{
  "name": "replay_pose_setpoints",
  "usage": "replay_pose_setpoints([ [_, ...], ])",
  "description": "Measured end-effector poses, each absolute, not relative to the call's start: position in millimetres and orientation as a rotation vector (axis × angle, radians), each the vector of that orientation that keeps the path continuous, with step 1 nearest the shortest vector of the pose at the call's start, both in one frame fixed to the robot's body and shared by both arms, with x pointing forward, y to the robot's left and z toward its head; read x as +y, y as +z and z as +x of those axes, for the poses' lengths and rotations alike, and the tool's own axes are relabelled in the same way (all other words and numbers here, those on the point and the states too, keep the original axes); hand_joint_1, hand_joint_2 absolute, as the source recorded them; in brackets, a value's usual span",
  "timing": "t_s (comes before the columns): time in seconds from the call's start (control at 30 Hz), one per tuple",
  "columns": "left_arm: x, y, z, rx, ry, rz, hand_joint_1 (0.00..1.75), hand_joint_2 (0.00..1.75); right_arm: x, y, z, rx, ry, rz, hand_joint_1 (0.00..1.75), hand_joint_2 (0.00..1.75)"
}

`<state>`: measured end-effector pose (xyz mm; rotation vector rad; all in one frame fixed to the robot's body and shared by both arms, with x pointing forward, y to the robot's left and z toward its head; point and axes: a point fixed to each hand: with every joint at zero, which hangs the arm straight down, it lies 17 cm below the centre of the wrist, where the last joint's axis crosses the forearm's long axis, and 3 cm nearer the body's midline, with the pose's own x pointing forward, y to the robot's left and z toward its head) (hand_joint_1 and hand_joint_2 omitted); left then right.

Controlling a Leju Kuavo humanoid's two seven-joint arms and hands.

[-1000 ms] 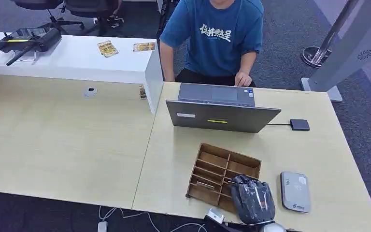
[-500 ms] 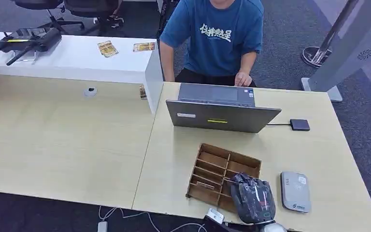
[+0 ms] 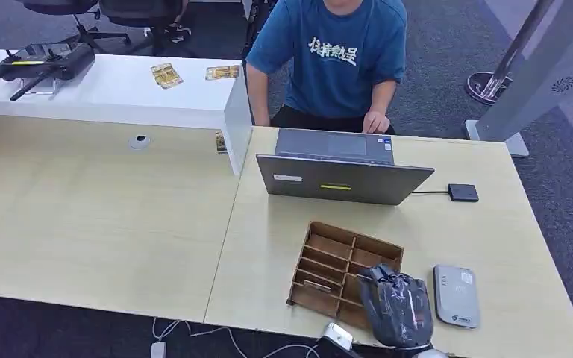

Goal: Pass the card to the sensor for recognition and then transmit it.

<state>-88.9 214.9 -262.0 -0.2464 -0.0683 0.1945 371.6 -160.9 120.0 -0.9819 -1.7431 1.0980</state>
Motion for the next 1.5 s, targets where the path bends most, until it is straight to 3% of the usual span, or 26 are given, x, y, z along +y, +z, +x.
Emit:
replay_pose_setpoints([
  [0.47, 212.6, -261.8, -89.2, -0.068, 0.189, -0.249, 0.00, 0.00, -164.5, 128.8, 370.1, -1.763, 1.067, -0.990, 1.75, 1.75],
  [1.03, 211.5, -261.8, -89.6, -0.077, 0.176, -0.244, 0.00, 0.00, -231.3, 248.3, 370.2, -2.023, 0.625, -1.186, 1.75, 1.75],
  [1.5, 231.5, -262.3, -93.8, -0.072, 0.106, -0.239, 0.00, 0.00, -268.0, 323.2, 428.8, -2.062, 0.532, -1.321, 1.75, 1.75],
])
